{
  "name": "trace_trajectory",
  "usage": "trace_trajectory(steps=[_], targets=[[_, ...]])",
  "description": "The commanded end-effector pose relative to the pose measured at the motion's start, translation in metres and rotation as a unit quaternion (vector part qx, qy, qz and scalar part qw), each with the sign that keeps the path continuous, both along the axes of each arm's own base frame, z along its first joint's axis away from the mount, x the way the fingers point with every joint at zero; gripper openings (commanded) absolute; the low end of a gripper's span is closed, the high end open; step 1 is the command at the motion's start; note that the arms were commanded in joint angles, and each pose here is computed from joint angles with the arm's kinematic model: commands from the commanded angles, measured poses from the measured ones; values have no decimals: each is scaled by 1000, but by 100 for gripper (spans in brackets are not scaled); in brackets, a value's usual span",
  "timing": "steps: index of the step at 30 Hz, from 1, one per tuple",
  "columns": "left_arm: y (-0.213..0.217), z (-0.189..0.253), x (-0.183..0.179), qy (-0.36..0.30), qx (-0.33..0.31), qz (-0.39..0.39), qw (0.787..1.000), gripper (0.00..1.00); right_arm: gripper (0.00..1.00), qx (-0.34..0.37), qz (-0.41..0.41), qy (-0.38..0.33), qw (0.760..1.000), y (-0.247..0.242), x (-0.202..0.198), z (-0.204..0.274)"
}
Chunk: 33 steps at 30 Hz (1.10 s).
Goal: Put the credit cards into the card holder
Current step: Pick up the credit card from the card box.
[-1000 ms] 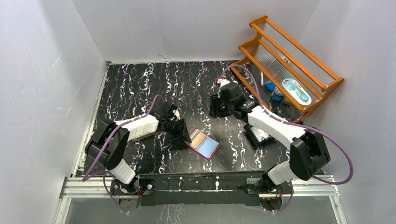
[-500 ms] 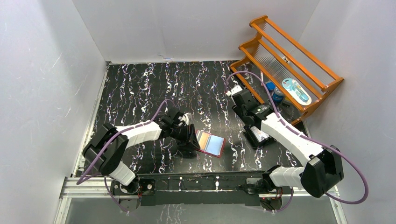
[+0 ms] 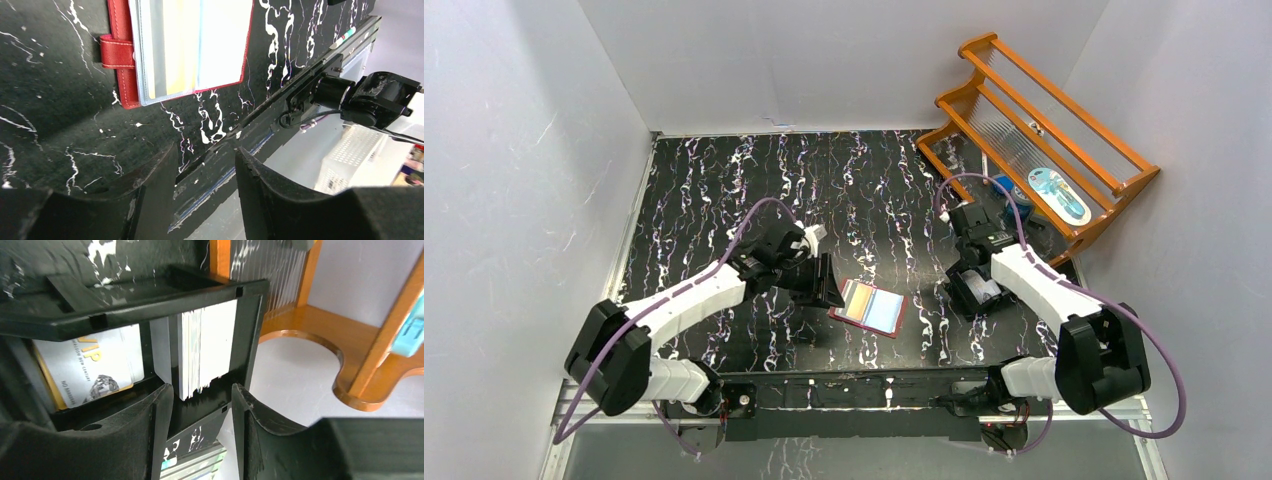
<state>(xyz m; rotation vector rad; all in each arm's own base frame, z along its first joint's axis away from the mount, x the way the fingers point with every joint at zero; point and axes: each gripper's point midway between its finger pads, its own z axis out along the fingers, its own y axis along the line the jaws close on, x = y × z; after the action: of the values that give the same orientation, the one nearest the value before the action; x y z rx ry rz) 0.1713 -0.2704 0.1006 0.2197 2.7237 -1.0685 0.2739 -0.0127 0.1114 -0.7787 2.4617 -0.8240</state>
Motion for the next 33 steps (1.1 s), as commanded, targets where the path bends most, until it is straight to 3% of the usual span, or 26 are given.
trace_trajectory(steps=[1,8,24,33], targets=[[15,16,5,-52,28,-4,998,45,55,-17,-1,-28,999,-12,10,-8],[21,7,4,-63,42,-14,997,46,56,-43,1,-54,998,-19,19,-13],[23,15,-1,-73,31,-16,997,47,55,-47,8,-35,998,-19,24,-42],[23,15,1,-75,34,-14,996,47,47,-47,1,-44,998,-22,26,-34]])
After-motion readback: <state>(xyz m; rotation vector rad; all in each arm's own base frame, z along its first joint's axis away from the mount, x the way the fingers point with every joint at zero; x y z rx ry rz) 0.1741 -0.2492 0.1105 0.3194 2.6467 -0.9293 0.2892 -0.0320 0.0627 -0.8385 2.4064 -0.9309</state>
